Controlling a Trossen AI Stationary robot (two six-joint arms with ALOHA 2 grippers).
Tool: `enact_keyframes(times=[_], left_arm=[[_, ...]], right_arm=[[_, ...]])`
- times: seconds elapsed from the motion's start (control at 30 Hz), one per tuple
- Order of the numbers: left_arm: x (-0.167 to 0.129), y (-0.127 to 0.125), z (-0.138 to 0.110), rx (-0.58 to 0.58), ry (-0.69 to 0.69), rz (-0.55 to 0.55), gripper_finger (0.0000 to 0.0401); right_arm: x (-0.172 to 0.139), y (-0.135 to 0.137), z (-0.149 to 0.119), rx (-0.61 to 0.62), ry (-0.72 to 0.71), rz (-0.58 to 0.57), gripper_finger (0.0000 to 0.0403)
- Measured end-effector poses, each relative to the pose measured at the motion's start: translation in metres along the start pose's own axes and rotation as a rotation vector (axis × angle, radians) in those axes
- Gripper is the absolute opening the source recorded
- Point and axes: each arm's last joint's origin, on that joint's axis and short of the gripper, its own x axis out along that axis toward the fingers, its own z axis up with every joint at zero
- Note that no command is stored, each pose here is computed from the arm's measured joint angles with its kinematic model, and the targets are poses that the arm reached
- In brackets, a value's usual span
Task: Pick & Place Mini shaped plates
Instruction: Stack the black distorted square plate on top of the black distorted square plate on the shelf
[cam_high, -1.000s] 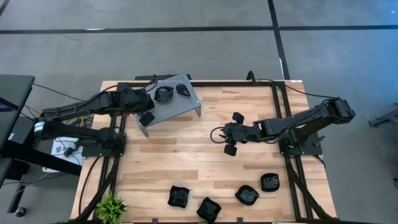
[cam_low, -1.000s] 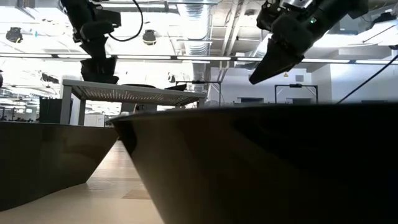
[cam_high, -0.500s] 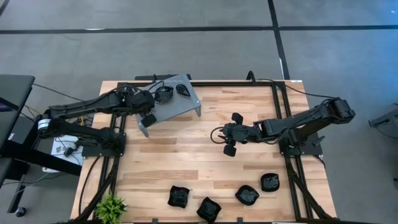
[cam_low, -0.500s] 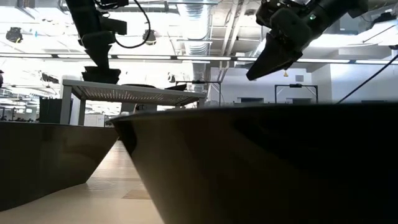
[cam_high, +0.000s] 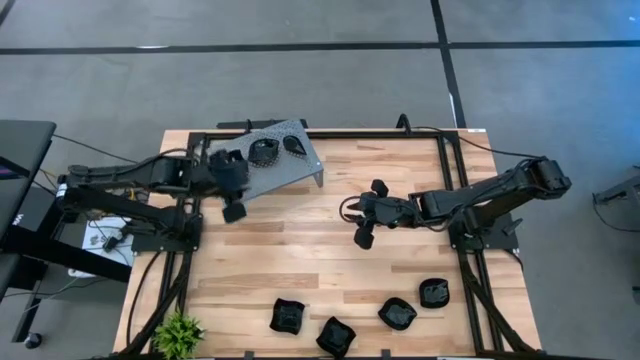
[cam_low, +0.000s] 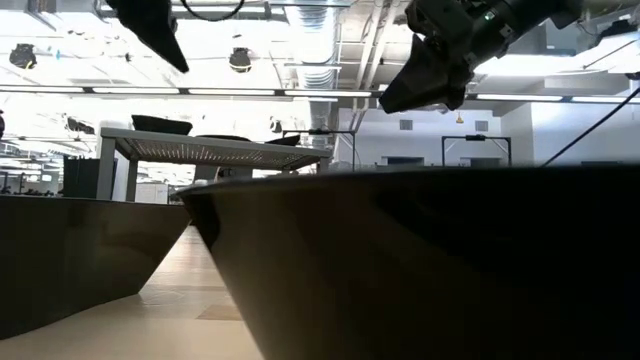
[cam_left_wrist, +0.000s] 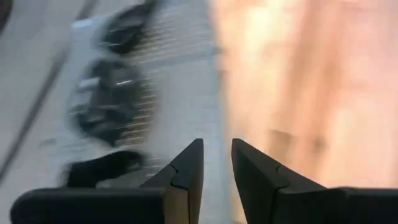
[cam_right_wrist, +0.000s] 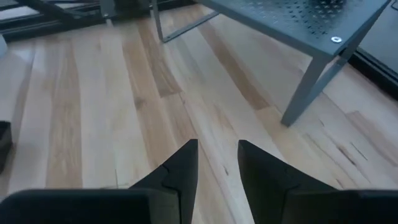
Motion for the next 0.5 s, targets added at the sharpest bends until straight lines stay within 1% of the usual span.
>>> enact_keyframes(times=[0.1, 0.2, 0.3, 0.33, 0.43, 0.5], left_arm=[[-0.004, -0.015, 0.0, 0.058, -0.014, -0.133, 0.0085], [-0.005, -0.032, 0.002, 0.114, -0.028, -0.241, 0.0085], [-0.006, -0.049, 0.005, 0.168, -0.057, -0.302, 0.0085], [-0.006, -0.055, 0.006, 0.186, -0.066, -0.318, 0.0085], [-0.006, -0.074, 0.008, 0.237, -0.088, -0.366, 0.0085], [-0.005, -0.088, 0.009, 0.27, -0.099, -0.397, 0.0085]], right_arm=[[0.001, -0.002, 0.001, 0.008, -0.004, -0.007, 0.0108], [0.002, -0.005, 0.002, 0.012, -0.009, -0.014, 0.0108], [0.005, -0.011, 0.005, -0.06, -0.018, -0.036, 0.0108], [0.005, -0.013, 0.006, -0.051, -0.024, -0.041, 0.0108], [0.012, -0.015, 0.007, 0.072, -0.029, -0.021, 0.0108], [0.017, -0.01, 0.001, 0.077, 0.006, -0.002, 0.0108]])
